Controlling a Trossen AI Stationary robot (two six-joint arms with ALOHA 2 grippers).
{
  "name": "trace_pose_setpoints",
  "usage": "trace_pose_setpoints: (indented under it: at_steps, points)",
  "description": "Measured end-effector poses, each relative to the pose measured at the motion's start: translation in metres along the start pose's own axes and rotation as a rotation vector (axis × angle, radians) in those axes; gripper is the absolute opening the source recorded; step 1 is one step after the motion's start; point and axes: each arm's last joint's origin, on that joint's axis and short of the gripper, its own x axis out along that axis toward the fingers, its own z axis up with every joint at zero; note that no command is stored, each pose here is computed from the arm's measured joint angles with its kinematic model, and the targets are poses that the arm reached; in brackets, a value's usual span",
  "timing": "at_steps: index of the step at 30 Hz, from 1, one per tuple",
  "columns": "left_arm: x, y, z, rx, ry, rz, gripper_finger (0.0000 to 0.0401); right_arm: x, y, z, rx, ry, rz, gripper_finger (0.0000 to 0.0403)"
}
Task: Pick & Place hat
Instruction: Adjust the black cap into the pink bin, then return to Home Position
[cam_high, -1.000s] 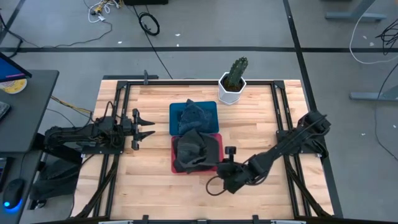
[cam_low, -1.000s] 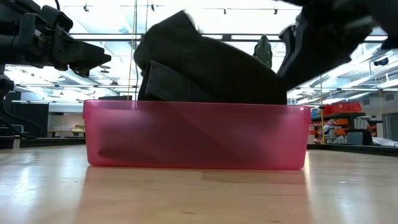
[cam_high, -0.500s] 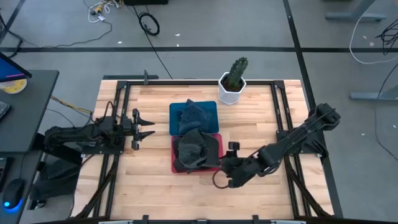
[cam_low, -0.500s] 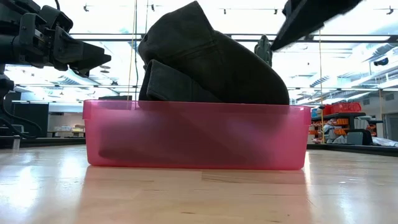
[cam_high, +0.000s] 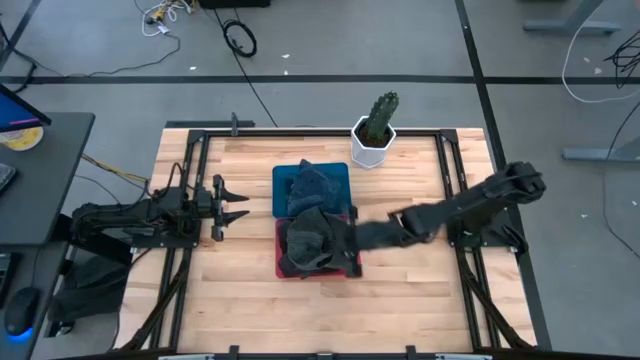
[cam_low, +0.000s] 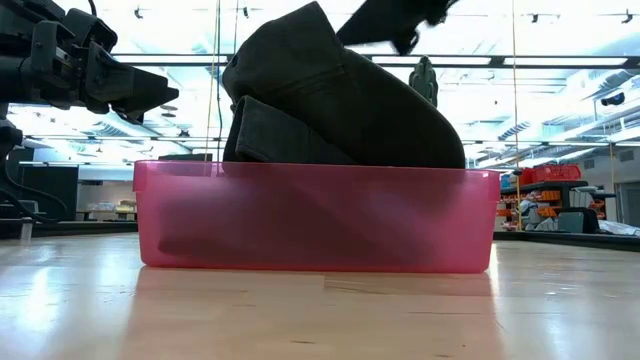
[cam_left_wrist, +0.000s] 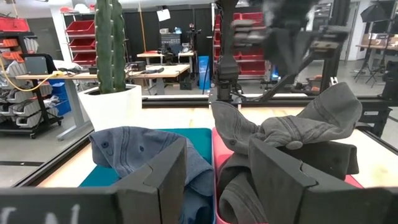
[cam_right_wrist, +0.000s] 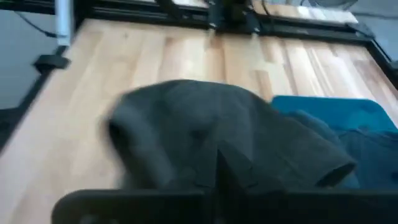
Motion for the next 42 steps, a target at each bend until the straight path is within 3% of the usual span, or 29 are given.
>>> trace_pose_setpoints:
  at_steps: [7, 14, 19, 26, 36, 42]
  points:
    - [0.000, 0.000, 0.000, 0.000, 0.000, 0.000, 0.0179, 0.052, -0.032, -0.026, 0.067, 0.127, 0.073, 0.0004]
    - [0.000, 0.000, 0.000, 0.000, 0.000, 0.000, 0.0179, 0.117, -0.031, -0.078, 0.104, 0.281, 0.137, 0.0002]
    - [0.000, 0.000, 0.000, 0.000, -0.001, 0.001, 0.0179, 0.133, -0.033, -0.093, 0.156, 0.309, 0.183, 0.0001]
    - [0.000, 0.000, 0.000, 0.000, -0.001, 0.001, 0.0179, 0.113, -0.035, -0.074, 0.153, 0.262, 0.170, 0.0001]
    - [0.000, 0.000, 0.000, 0.000, -0.003, 0.001, 0.0179, 0.045, -0.035, -0.026, 0.084, 0.150, 0.103, 0.0000]
    - [0.000, 0.000, 0.001, -0.001, -0.006, 0.001, 0.0179, 0.011, -0.034, -0.001, 0.067, 0.025, 0.124, 0.0020]
